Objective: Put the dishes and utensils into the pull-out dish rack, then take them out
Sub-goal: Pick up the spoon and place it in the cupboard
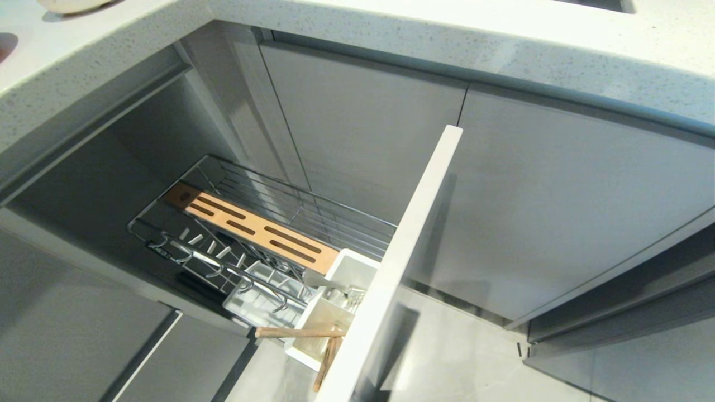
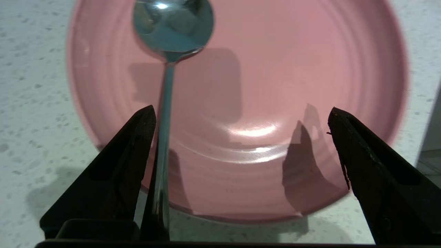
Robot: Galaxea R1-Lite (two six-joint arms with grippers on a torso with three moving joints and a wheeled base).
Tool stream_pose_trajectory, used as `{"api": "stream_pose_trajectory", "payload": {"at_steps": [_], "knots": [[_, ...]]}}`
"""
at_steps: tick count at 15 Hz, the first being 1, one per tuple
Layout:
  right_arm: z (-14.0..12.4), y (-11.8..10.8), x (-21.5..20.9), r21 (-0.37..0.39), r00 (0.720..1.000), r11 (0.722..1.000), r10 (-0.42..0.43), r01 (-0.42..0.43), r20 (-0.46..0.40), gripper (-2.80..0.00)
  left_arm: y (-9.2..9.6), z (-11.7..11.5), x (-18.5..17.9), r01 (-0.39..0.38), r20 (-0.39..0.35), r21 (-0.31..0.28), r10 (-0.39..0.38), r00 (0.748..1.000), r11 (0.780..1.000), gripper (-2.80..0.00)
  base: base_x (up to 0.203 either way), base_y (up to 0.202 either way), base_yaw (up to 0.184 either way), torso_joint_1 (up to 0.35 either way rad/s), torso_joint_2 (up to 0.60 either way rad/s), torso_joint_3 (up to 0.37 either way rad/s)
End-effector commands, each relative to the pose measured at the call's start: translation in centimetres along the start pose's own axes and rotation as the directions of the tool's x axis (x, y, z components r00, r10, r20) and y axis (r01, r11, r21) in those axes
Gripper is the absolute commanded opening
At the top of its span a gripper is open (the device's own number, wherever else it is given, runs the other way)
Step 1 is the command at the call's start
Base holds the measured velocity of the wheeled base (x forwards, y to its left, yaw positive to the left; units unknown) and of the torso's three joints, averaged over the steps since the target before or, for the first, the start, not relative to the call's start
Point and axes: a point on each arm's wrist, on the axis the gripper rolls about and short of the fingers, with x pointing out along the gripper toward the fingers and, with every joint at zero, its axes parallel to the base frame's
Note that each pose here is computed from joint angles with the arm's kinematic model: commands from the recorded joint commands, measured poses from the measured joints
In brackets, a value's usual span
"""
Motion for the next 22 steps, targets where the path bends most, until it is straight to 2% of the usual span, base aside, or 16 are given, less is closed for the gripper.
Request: {"api": "stream_pose_trajectory", "payload": {"at_steps": [1, 2, 3, 13, 17, 22], "knots": [[0.0, 0.0, 0.0, 0.0, 1.0, 1.0, 0.0, 0.0, -0.002, -2.8, 0.3, -0.1, 0.2, -0.024, -0.009, -0.002, 0.024, 1.0, 1.0, 0.0, 0.0, 0.0, 0.0, 0.0, 0.0, 0.0], [0.0, 0.0, 0.0, 0.0, 1.0, 1.0, 0.0, 0.0, -0.002, -2.8, 0.6, 0.0, 0.3, -0.085, -0.015, 0.006, 0.085, 0.996, 0.996, 0.0, 0.0, 0.0, 0.0, 0.0, 0.0, 0.0], [0.0, 0.0, 0.0, 0.0, 1.0, 1.0, 0.0, 0.0, -0.002, -2.8, 0.8, 0.0, 0.3, -0.107, -0.013, 0.01, 0.107, 0.994, 0.994, 0.0, 0.0, 0.0, 0.0, 0.0, 0.0, 0.0], [0.0, 0.0, 0.0, 0.0, 1.0, 1.0, 0.0, 0.0, -0.002, -2.8, 0.6, 0.0, 0.3, -0.1, -0.014, 0.005, 0.101, 0.995, 0.995, 0.0, 0.0, 0.0, 0.0, 0.0, 0.0, 0.0], [0.0, 0.0, 0.0, 0.0, 1.0, 1.0, 0.0, 0.0, -0.002, -2.8, -0.3, -0.1, 0.5, -0.058, -0.029, -0.011, 0.057, 0.998, 0.998, 0.0, 0.0, 0.0, 0.0, 0.0, 0.0, 0.0], [0.0, 0.0, 0.0, 0.0, 1.0, 1.0, 0.0, 0.0, -0.002, -2.8, -0.5, -0.1, 0.4, -0.055, -0.031, -0.011, 0.055, 0.998, 0.998, 0.0, 0.0, 0.0, 0.0, 0.0, 0.0, 0.0]]}}
